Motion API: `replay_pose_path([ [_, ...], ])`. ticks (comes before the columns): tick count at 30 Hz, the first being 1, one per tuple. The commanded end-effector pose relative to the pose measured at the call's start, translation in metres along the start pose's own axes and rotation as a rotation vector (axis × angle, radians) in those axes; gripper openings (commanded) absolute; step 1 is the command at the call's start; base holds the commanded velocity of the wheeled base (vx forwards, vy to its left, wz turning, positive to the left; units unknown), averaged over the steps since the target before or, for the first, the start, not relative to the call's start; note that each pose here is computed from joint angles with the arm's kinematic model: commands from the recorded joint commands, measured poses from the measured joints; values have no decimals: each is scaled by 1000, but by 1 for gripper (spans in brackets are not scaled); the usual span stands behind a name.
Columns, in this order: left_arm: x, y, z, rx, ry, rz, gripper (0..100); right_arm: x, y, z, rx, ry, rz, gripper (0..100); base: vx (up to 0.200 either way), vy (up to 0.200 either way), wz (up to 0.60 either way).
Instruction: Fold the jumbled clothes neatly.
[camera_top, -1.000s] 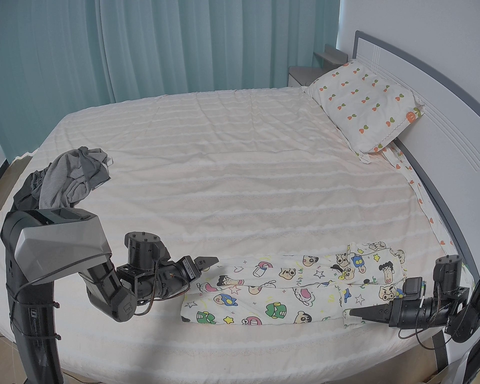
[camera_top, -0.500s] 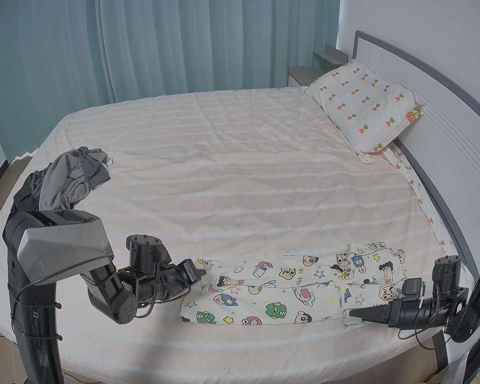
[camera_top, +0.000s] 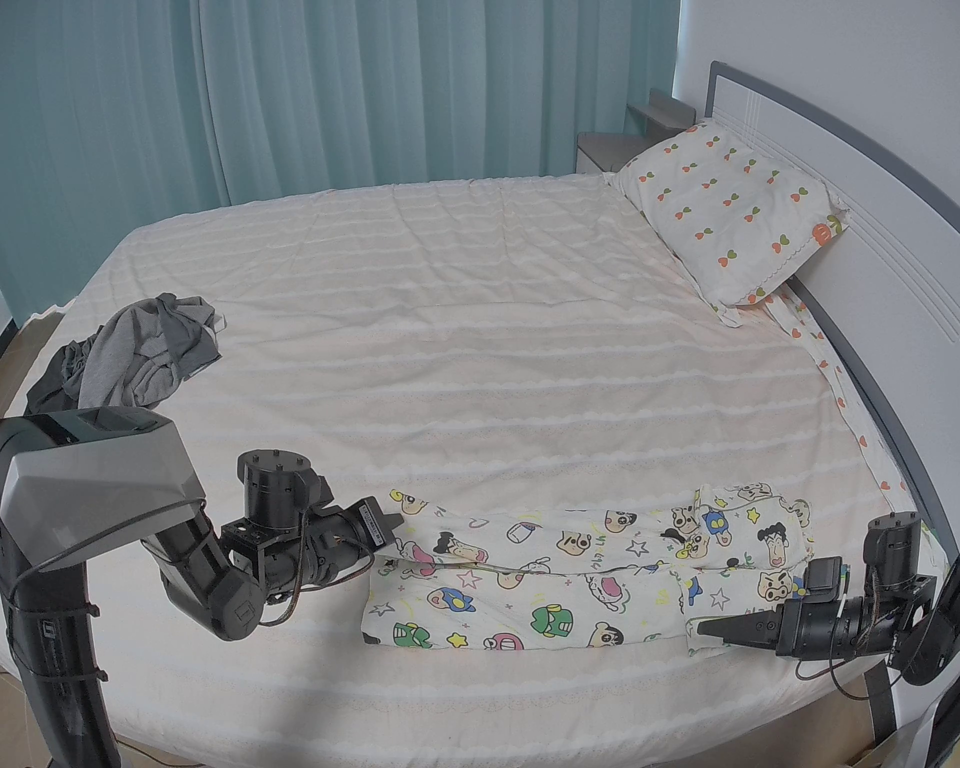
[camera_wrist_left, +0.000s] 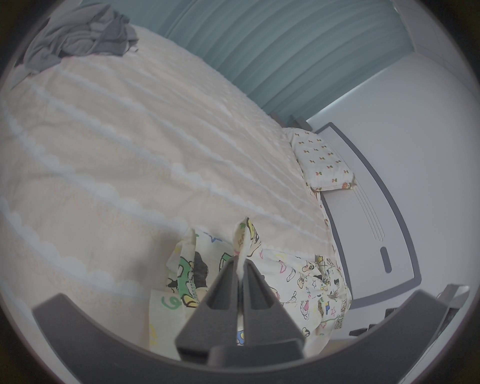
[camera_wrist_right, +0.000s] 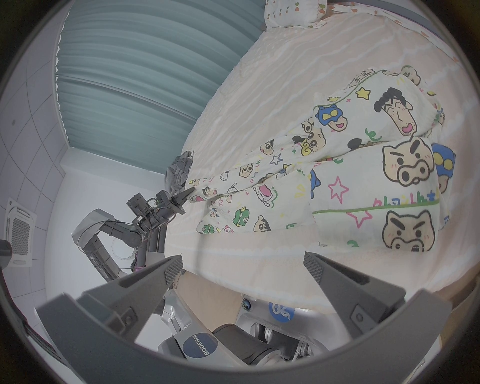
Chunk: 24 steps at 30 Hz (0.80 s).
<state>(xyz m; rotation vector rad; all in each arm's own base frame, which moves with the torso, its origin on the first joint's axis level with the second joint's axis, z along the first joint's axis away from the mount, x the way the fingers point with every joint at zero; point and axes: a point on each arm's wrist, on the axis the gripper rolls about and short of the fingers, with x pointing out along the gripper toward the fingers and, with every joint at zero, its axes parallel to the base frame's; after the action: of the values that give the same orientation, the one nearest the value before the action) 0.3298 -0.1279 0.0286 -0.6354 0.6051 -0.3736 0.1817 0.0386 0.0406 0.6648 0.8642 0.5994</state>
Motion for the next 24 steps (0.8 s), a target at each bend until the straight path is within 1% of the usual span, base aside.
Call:
replay_pose_path([
  [1,-2,-6,5,48,-21,-18,0,-1,0,-4,9,14,-6,100,0,0,0],
  [2,-1,-6,6,50,-22,-19,0,-1,0,-4,9,14,-6,100,0,0,0],
  [6,0,-12,14,96,-83,-64,0,-1,0,-5,9,17,-6,100,0,0,0],
  [7,0,-12,14,96,-83,-64,0,-1,0,-5,9,17,-6,100,0,0,0],
  [8,0,-14,16,118,-113,-84,0,-1,0,-5,8,19,-4,100,0,0,0],
  [14,1,-15,18,208,-153,-103,0,-1,0,-5,8,19,-4,100,0,0,0],
  [15,0,-15,18,209,-153,-103,0,-1,0,-5,7,18,-4,100,0,0,0],
  [16,1,-15,17,246,-166,-111,0,-1,0,-5,8,19,-4,100,0,0,0],
  [19,2,-12,14,279,-173,-111,0,-1,0,-5,8,19,-4,100,0,0,0],
  [20,4,-11,13,320,-188,-116,0,-1,0,-5,7,18,-4,100,0,0,0],
  [21,4,-11,13,320,-188,-116,0,-1,0,-5,7,18,-4,100,0,0,0],
  [23,2,-6,8,388,-195,-111,0,-1,0,-5,8,19,-4,100,0,0,0],
  [24,2,-5,7,392,-193,-112,0,-1,0,-5,9,20,-5,100,0,0,0],
])
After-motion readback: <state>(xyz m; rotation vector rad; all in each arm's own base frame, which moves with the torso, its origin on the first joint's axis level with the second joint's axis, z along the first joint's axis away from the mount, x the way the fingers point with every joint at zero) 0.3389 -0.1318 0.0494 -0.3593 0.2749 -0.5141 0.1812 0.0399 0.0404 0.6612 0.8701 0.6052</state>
